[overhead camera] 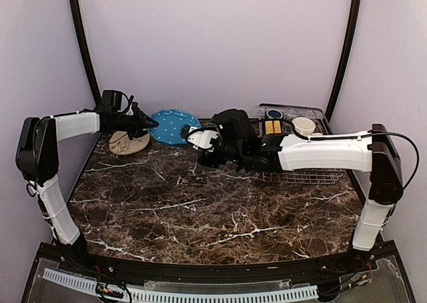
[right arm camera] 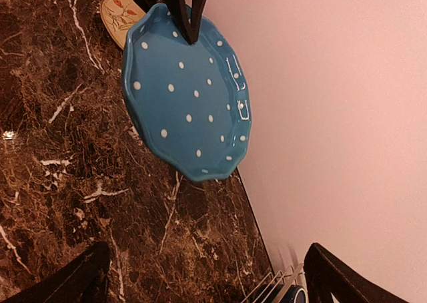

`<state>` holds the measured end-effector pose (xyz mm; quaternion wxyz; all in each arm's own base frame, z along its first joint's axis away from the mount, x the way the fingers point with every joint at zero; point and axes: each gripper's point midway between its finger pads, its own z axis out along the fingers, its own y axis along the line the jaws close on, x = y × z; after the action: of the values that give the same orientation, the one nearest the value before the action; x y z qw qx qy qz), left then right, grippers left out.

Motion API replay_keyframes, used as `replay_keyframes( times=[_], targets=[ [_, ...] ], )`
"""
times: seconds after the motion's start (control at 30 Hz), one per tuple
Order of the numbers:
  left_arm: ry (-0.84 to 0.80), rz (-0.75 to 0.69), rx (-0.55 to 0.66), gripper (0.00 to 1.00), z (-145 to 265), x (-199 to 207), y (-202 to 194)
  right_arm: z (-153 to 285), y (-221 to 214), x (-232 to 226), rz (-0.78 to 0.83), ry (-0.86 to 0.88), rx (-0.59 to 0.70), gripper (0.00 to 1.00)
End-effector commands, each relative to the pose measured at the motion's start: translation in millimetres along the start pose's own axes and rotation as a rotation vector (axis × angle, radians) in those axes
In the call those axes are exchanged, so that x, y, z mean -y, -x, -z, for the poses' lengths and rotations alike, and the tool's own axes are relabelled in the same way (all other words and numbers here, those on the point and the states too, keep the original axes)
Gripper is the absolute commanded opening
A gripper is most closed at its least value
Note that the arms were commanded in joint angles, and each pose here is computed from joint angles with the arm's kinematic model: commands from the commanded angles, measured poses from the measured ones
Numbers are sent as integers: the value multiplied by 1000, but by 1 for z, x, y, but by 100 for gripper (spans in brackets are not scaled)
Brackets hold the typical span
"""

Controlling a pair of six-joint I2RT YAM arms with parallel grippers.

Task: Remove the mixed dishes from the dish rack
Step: Pass from the right arm to the left, then place the plate on the plate.

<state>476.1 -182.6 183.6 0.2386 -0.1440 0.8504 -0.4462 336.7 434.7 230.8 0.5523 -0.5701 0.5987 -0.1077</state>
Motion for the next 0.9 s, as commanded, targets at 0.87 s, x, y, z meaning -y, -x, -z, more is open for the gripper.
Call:
replay_keyframes(
  times=[0.87],
  targets=[
    [9, 162, 395, 1, 112, -151, 149, 107, -84, 149, -1123, 202, 132, 99]
  ],
)
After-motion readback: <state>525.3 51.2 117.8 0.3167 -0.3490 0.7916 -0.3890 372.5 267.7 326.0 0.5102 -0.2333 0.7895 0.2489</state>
